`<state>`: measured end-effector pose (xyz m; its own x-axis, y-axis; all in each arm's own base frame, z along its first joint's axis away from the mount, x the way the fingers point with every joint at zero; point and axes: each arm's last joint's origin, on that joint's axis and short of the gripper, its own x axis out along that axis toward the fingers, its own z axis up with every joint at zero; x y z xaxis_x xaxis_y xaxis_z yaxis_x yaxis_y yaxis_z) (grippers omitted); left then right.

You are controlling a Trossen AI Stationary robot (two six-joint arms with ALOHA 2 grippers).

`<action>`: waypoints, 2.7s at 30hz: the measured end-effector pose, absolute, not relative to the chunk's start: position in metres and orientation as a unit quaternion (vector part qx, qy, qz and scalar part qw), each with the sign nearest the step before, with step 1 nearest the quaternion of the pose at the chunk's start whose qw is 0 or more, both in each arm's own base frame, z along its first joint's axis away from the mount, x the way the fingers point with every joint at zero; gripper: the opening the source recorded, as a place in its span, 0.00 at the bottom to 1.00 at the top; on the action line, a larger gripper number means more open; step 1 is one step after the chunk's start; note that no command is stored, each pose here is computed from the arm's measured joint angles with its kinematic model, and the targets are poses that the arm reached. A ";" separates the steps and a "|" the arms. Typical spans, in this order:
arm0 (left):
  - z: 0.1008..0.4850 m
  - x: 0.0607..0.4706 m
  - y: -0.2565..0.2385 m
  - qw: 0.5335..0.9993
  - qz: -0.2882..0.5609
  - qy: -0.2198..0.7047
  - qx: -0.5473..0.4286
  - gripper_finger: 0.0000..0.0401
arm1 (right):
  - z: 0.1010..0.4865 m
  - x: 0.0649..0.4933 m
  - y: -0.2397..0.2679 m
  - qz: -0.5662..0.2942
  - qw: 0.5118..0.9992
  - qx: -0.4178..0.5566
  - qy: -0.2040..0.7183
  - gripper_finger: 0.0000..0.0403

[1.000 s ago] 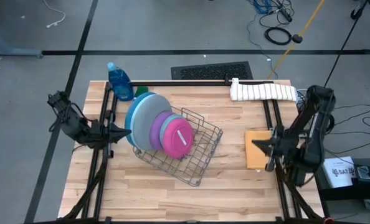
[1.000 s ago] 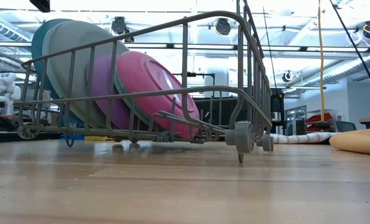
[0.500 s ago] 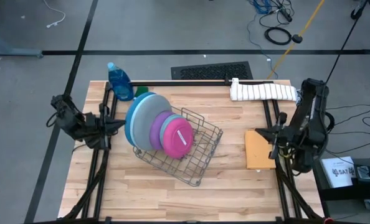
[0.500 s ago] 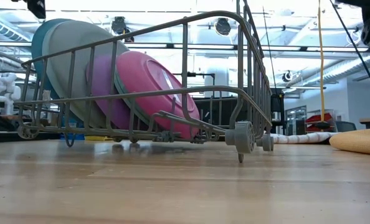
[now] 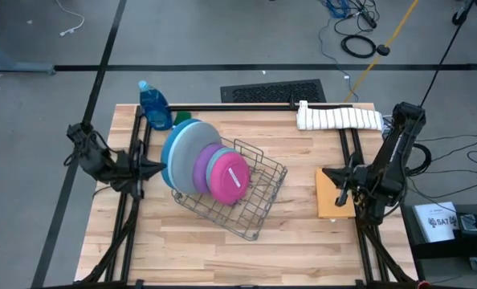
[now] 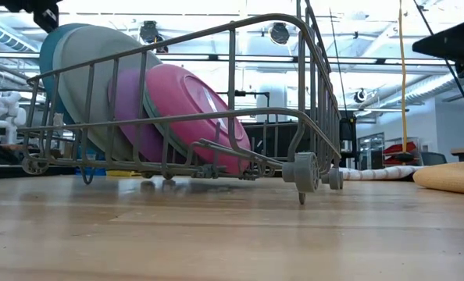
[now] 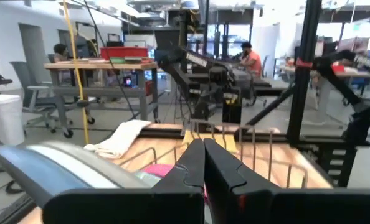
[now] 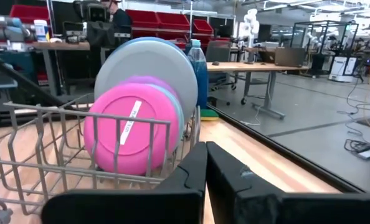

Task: Sort dishes
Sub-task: Return to Home Position

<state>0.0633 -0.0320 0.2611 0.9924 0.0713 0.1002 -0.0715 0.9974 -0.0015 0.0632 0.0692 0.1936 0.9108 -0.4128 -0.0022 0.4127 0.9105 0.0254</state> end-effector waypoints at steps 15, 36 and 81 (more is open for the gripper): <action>0.247 0.066 -0.036 0.999 0.014 -0.026 -0.018 0.00 | 0.162 0.065 0.073 -0.210 0.977 0.032 -0.007 0.00; 0.171 0.081 -0.062 0.984 -0.160 -0.005 -0.083 0.00 | 0.150 0.056 0.078 -0.158 0.987 0.031 -0.005 0.00; 0.163 0.081 -0.062 0.984 -0.159 0.028 -0.077 0.00 | 0.115 0.051 0.096 -0.038 0.975 0.060 0.209 0.02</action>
